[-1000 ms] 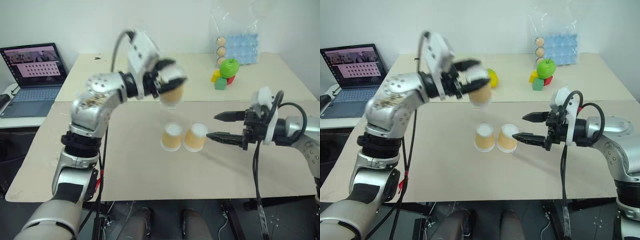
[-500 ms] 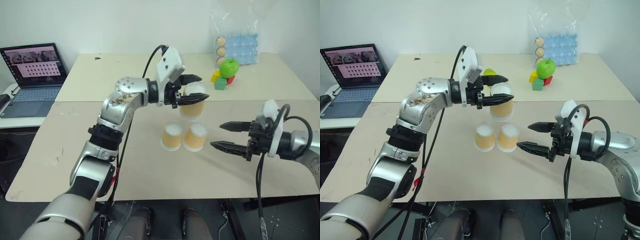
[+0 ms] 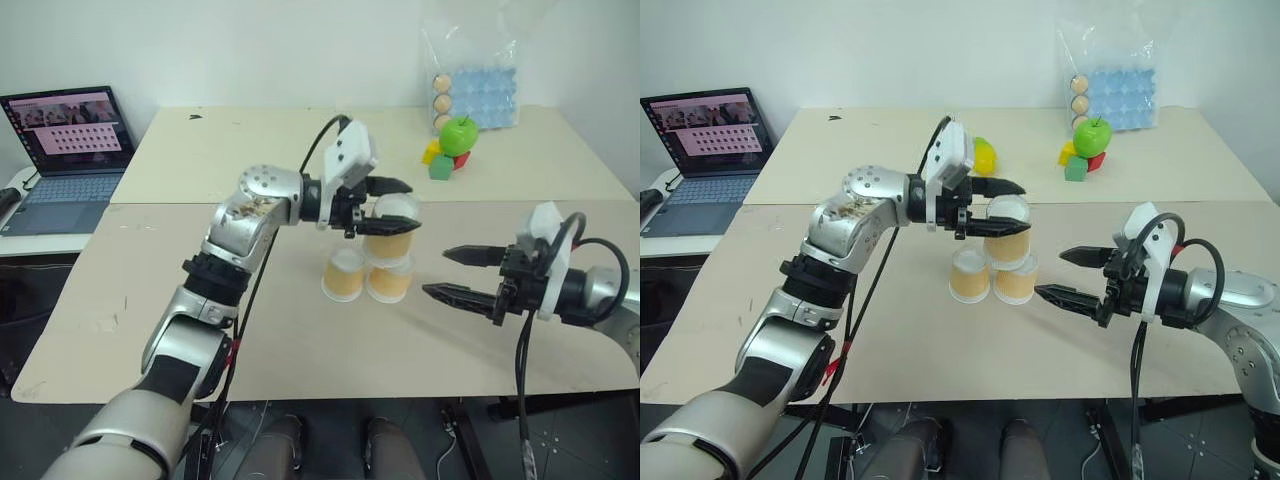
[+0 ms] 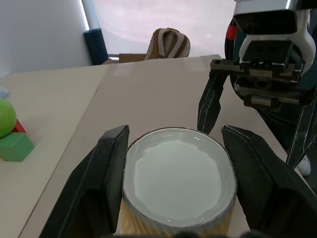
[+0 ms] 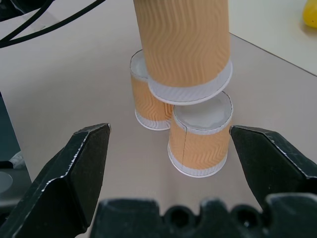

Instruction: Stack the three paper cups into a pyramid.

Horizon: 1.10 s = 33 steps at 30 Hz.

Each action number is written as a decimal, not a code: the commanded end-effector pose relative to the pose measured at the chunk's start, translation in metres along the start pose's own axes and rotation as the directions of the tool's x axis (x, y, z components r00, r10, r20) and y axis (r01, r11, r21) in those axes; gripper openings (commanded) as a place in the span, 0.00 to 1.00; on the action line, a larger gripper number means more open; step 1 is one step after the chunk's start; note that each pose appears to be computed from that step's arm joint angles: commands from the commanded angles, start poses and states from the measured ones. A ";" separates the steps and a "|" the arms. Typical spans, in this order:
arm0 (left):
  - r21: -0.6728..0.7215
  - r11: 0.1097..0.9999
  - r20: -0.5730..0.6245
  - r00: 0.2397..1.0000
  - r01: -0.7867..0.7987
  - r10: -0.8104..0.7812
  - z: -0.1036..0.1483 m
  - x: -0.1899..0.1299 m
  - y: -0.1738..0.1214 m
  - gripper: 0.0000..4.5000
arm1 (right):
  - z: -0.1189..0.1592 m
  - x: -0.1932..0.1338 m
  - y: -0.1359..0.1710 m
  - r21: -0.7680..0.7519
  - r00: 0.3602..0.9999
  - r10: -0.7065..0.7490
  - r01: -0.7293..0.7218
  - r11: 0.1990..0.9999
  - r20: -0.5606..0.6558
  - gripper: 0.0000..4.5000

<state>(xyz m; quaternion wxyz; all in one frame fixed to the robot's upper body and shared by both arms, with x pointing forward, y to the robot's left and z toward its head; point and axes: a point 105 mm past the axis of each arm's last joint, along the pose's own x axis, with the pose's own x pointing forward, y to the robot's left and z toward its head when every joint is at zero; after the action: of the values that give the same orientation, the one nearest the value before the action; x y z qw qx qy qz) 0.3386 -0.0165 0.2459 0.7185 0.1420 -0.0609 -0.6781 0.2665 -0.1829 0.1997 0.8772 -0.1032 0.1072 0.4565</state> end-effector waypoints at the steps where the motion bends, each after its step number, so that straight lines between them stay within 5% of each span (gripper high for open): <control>1: 0.078 0.997 -0.003 1.000 0.024 -0.023 0.009 0.000 -0.006 0.57 | 0.012 -0.007 -0.001 -0.051 0.999 -0.028 0.029 0.998 0.024 1.00; 10: 0.080 0.997 -0.013 1.000 0.021 -0.020 0.004 -0.001 -0.006 0.57 | 0.014 -0.007 -0.005 -0.059 0.999 -0.041 0.043 0.997 0.027 1.00; 15: 0.096 0.995 -0.004 1.000 0.004 -0.004 0.008 -0.001 -0.003 0.99 | 0.014 -0.007 -0.006 -0.060 0.999 -0.045 0.046 0.997 0.025 1.00; 26: 0.100 0.993 0.059 0.996 -0.069 0.063 0.039 -0.016 0.009 0.99 | 0.014 -0.003 -0.010 -0.063 0.999 -0.028 0.030 0.998 0.026 1.00; 33: 0.030 0.978 0.144 0.969 -0.208 0.202 0.076 -0.056 0.028 0.99 | 0.014 -0.004 -0.013 -0.061 1.000 -0.017 0.018 0.998 0.015 1.00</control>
<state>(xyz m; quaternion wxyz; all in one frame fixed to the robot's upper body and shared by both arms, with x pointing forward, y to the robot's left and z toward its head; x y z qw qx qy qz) 0.3450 0.0272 0.3191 0.7735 0.1134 -0.1237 -0.6111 0.2765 -0.1878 0.2030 0.8786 -0.1051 0.1055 0.4537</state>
